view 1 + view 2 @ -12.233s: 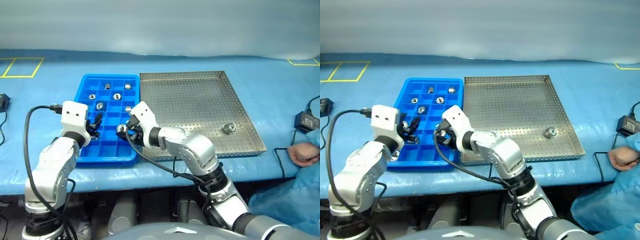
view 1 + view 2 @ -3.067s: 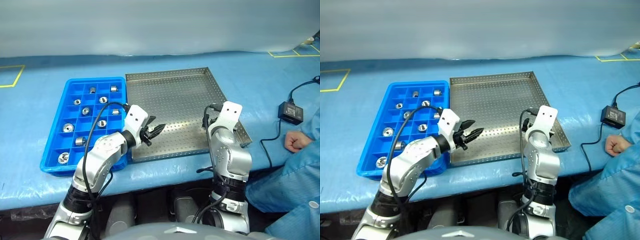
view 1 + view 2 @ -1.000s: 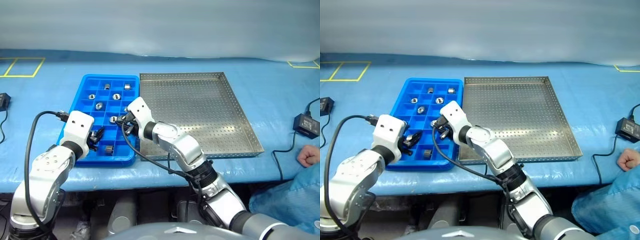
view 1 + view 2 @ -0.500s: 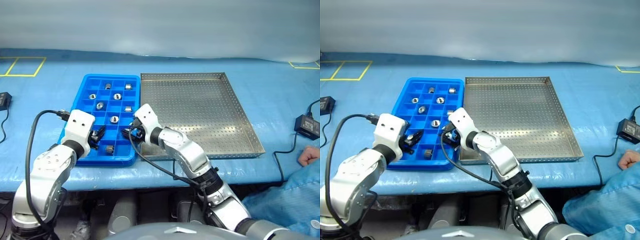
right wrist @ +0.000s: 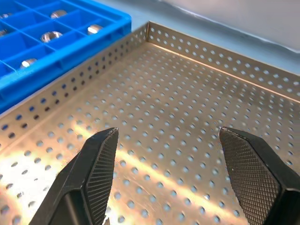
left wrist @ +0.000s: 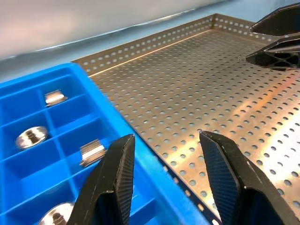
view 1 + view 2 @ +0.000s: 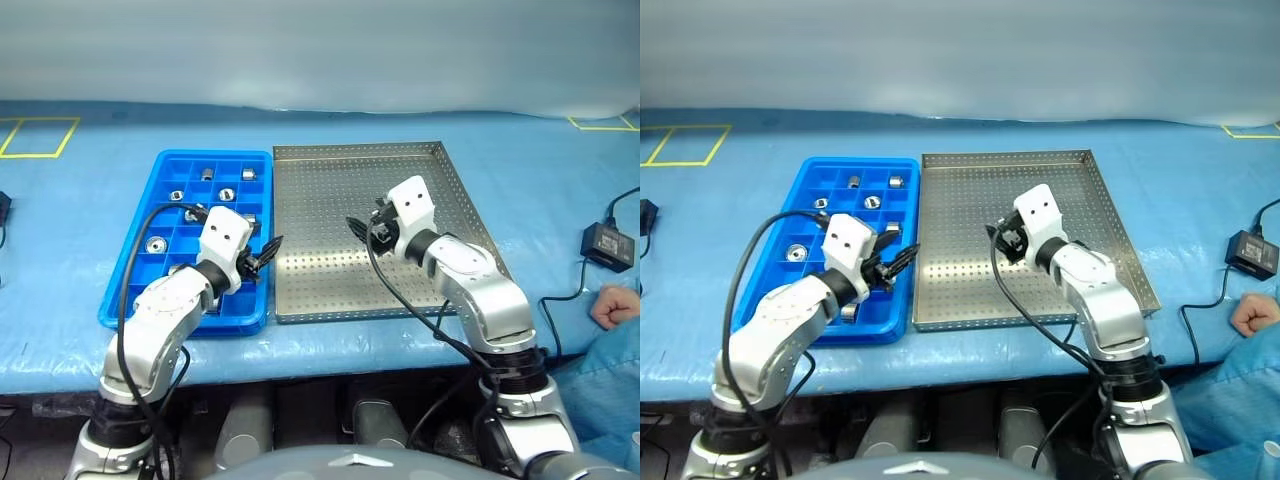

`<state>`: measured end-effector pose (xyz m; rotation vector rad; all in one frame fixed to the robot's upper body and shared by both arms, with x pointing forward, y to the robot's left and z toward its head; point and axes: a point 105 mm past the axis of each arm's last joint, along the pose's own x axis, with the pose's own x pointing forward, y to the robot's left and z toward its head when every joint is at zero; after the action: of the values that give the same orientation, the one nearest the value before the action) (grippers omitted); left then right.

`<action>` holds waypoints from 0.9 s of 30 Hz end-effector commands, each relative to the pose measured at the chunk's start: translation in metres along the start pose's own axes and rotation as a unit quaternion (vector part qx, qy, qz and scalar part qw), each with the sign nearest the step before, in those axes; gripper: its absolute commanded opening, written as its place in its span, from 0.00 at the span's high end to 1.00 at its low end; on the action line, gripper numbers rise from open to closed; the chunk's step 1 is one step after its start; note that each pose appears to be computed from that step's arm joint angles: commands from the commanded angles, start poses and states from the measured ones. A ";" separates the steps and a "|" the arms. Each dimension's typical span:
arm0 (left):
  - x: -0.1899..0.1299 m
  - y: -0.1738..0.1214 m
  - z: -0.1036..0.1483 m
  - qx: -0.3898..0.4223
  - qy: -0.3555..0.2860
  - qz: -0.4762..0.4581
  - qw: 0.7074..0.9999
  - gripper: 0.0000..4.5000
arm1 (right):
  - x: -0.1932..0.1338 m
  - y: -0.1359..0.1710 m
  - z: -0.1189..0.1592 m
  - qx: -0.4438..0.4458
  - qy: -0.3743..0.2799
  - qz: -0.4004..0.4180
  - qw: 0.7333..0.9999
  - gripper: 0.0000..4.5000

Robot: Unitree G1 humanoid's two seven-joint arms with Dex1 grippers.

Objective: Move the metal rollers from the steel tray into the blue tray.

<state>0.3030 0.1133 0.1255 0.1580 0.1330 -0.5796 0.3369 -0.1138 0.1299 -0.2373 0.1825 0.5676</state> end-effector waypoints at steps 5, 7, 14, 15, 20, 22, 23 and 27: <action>0.004 0.010 0.007 -0.012 -0.028 0.005 1.000 0.27 | -0.016 0.009 0.008 -0.005 -0.019 0.057 0.998 0.06; 0.004 0.010 0.006 -0.017 -0.026 0.006 0.999 0.12 | -0.017 0.011 0.008 -0.014 -0.021 0.060 0.998 0.00; -0.003 0.008 0.004 -0.009 -0.018 -0.006 1.000 0.05 | -0.020 0.012 0.005 -0.014 -0.021 0.061 0.998 0.00; -0.004 0.007 0.004 -0.007 -0.016 -0.007 1.000 0.05 | -0.020 0.010 0.005 -0.013 -0.021 0.059 0.998 0.00; -0.009 0.007 0.001 0.000 -0.009 -0.008 1.000 0.05 | -0.019 0.012 0.004 -0.009 -0.022 0.063 0.998 0.00; -0.010 0.007 0.001 0.001 -0.008 -0.008 1.000 0.05 | -0.018 0.013 0.004 -0.007 -0.022 0.066 0.998 0.00; -0.011 0.007 0.001 0.001 -0.008 -0.008 1.000 0.05 | -0.018 0.013 0.004 -0.007 -0.022 0.067 0.997 0.00; -0.012 0.006 0.002 0.003 -0.007 -0.008 1.000 0.05 | -0.017 0.013 0.005 -0.008 -0.022 0.068 0.997 0.00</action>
<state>0.2991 0.1251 0.1173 0.1532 0.1639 -0.5900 0.3141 -0.1116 0.1239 -0.2288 0.2046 0.7070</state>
